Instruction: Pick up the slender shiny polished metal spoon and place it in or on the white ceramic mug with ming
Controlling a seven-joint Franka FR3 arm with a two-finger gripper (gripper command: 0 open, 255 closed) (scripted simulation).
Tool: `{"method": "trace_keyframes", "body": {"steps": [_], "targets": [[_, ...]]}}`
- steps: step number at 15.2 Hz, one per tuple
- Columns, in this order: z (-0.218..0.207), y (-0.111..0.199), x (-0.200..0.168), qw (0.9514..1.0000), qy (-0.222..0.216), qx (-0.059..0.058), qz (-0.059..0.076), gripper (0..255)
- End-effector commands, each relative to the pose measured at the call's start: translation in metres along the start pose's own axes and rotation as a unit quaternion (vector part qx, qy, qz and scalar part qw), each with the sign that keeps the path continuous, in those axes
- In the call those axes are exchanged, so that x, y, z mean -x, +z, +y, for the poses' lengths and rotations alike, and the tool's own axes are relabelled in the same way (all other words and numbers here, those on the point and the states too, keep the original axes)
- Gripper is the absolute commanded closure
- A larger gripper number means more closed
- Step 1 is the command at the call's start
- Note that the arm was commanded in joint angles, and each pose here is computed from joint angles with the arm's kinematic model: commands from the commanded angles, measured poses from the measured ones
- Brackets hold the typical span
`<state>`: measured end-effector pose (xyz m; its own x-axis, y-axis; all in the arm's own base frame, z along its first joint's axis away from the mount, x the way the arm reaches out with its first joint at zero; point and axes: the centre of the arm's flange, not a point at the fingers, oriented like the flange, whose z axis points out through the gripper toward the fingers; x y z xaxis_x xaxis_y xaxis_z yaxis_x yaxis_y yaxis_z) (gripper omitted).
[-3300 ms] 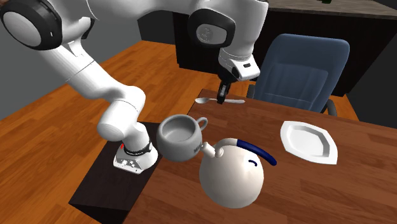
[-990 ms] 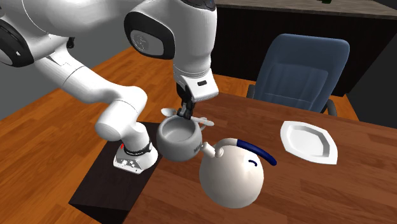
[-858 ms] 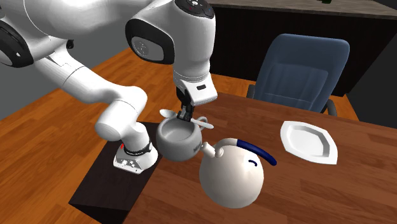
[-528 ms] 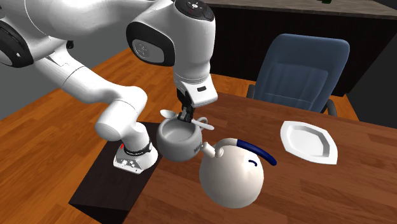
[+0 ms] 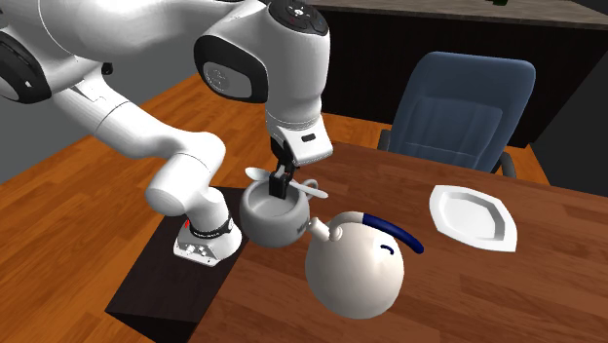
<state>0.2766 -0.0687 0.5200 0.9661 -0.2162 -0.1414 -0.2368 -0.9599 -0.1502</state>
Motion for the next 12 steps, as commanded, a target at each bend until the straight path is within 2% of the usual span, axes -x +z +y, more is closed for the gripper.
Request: {"method": "trace_keyframes", "body": {"steps": [1, 5, 12], "targets": [[0.0, 0.0, 0.0, 1.0, 0.0, 0.0, 0.0, 0], [0.0, -0.05, 0.0, 1.0, 0.0, 0.0, 0.0, 0], [0.0, -0.05, 0.0, 1.0, 0.0, 0.0, 0.0, 0]]}}
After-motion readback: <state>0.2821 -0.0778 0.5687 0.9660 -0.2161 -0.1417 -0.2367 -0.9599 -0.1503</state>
